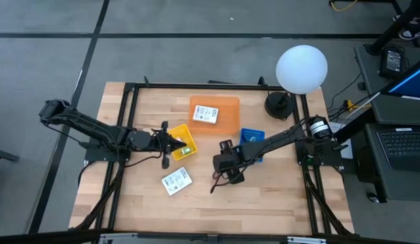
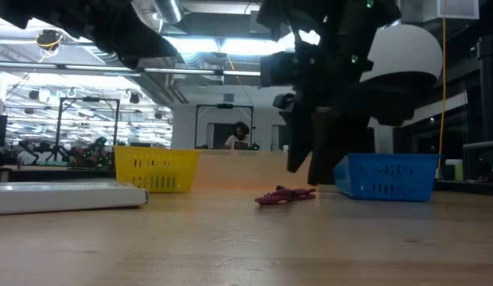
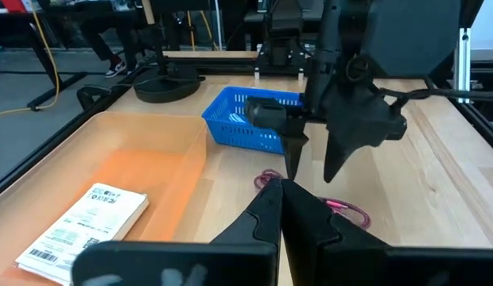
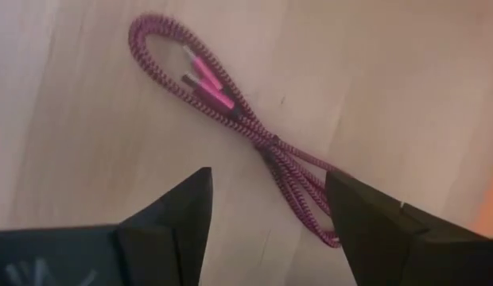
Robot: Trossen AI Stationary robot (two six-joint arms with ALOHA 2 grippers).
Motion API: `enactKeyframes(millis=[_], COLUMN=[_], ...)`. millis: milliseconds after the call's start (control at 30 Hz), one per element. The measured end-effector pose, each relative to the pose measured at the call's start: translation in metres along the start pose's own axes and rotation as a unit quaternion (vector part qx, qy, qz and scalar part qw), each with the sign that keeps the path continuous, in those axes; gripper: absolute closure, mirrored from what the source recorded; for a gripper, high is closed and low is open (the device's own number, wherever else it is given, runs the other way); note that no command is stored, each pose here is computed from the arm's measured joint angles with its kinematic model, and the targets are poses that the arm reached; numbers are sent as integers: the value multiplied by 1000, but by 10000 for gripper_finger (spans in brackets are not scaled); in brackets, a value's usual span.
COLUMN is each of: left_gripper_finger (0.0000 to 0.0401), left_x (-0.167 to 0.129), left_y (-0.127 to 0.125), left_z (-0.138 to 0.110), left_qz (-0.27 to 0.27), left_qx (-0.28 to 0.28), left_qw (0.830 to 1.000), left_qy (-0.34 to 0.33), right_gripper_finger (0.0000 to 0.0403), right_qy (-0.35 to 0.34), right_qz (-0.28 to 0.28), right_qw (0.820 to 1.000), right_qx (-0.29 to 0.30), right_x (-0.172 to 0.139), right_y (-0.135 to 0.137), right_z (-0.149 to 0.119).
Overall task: Pick and place items into bin
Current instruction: Put the pink charger cable into the blue bin
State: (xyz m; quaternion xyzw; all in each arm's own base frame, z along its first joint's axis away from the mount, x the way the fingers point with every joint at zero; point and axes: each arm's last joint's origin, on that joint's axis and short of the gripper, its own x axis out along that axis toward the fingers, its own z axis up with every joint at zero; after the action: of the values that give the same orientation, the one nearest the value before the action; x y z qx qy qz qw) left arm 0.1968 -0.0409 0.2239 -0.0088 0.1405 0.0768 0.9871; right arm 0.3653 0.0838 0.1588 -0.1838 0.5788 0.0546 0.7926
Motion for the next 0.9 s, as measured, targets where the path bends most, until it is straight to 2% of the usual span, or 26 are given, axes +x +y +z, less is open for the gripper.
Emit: enactKeyframes(millis=[267, 433, 567, 667, 900], left_gripper_finger=[397, 397, 397, 397, 397], left_x=[2, 2, 2, 2, 2], left_y=[-1, -1, -1, -1, -1], left_z=[-1, -1, -1, -1, -1], left_qz=[0, 0, 0, 0, 0], left_qx=[0, -1, 0, 0, 0], left_qw=[1000, 1000, 1000, 1000, 1000], left_qy=[1, 0, 0, 0, 1], right_gripper_finger=[180, 181, 189, 197, 206], right_qy=[-22, -31, -31, -28, -7], right_qz=[-5, -9, 20, 20, 24], right_qw=[999, 999, 999, 999, 1000], right_qx=[-33, -10, 6, 12, 9], right_x=[9, 11, 14, 18, 34], right_y=[-1, -10, -19, -24, -22], right_z=[5, 6, 3, 1, -1])
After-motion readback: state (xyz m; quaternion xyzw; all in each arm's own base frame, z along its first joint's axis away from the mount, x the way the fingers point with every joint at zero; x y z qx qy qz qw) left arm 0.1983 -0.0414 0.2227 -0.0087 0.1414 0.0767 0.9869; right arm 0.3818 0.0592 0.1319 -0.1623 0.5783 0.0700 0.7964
